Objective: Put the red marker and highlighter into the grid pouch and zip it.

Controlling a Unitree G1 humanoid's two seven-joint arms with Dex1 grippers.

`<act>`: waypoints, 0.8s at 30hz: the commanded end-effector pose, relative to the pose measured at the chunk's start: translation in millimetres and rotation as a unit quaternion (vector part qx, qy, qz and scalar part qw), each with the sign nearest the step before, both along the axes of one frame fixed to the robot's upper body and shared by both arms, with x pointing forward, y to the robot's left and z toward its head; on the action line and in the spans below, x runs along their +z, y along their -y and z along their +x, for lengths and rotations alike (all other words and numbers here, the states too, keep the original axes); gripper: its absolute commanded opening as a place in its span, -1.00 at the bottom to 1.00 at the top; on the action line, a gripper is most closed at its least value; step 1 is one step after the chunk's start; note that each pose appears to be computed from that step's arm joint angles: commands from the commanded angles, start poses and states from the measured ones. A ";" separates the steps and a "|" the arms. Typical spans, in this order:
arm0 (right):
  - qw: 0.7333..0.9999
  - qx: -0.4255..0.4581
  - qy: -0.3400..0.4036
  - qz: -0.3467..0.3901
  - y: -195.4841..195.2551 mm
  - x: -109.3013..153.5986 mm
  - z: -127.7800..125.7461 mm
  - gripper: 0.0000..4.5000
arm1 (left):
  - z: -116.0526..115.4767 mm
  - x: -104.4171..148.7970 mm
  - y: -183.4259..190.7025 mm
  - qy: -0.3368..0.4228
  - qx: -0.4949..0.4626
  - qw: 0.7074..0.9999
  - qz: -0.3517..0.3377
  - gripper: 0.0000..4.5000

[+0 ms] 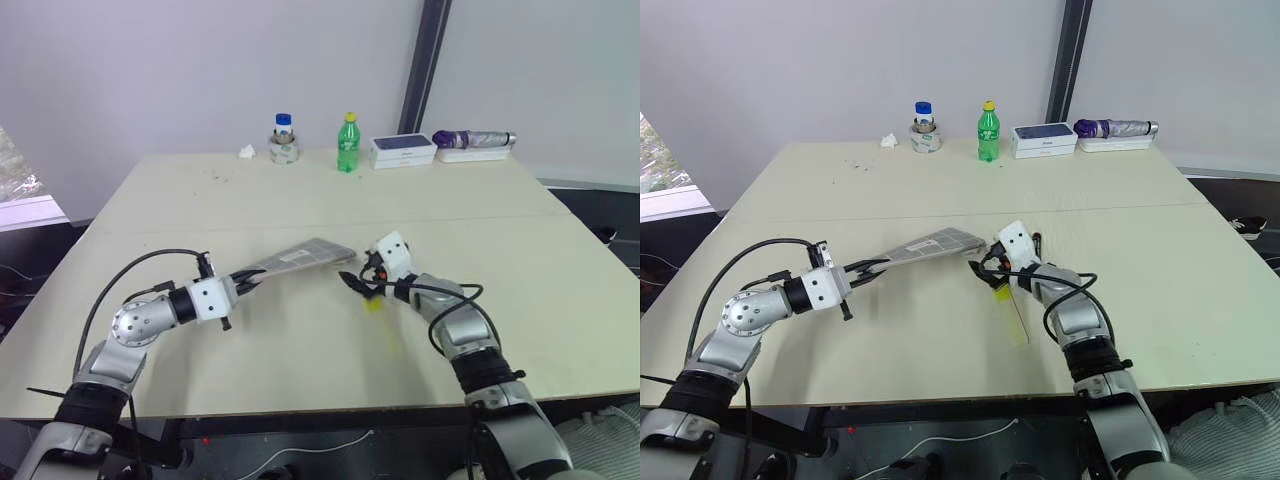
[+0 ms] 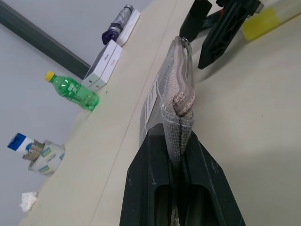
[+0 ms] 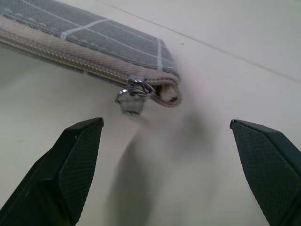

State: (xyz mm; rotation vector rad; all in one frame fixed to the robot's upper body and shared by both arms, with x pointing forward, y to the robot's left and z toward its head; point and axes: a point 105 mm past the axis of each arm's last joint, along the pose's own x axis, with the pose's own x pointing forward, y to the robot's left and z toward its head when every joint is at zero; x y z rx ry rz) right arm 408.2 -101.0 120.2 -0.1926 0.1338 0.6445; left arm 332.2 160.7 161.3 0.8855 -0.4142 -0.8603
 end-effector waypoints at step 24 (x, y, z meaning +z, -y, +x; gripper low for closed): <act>0.998 0.043 -0.021 0.049 -15.1 15.4 -15.3 -0.99 | -0.2 1.9 -12.7 0.031 0.021 0.999 0.018 -1.00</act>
